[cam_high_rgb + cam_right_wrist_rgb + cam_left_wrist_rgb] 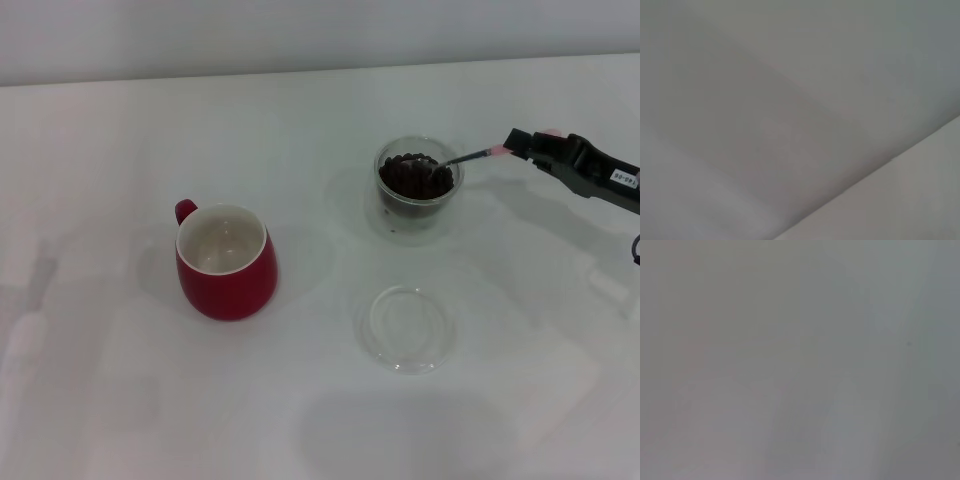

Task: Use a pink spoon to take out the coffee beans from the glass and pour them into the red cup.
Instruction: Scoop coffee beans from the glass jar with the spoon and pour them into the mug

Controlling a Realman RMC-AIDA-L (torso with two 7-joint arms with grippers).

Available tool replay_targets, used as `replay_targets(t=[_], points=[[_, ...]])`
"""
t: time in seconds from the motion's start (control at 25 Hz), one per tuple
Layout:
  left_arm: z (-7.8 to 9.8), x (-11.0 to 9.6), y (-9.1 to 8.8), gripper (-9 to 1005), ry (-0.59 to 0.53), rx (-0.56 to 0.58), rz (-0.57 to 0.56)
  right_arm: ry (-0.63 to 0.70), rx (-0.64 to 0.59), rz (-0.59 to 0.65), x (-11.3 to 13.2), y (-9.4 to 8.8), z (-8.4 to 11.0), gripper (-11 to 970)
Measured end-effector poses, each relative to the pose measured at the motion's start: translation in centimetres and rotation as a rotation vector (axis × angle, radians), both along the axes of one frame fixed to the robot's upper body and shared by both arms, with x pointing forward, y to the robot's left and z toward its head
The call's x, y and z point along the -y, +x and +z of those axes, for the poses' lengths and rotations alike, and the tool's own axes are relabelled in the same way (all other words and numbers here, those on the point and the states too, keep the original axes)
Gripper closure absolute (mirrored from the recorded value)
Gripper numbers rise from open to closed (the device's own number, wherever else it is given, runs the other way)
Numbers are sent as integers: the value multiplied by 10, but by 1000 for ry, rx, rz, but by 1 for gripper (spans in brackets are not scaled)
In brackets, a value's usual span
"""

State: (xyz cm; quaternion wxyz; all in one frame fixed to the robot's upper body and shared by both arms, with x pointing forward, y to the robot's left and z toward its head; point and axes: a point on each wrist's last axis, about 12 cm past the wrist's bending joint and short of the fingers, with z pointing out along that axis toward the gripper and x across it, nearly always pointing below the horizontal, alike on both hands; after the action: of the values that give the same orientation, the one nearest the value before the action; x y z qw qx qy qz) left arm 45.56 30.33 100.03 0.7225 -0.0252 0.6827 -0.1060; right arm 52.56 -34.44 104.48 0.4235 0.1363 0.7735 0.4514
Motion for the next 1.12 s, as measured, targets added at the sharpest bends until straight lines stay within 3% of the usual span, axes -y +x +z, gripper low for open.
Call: replay_targets(t=[0.68,1.12], points=[[0,1,0,104,-2,1,0,68,-31,-30,5,-4,0,821],[0,1,1,105,-2,2,-1,-29,66,35,0,-2,4,821]])
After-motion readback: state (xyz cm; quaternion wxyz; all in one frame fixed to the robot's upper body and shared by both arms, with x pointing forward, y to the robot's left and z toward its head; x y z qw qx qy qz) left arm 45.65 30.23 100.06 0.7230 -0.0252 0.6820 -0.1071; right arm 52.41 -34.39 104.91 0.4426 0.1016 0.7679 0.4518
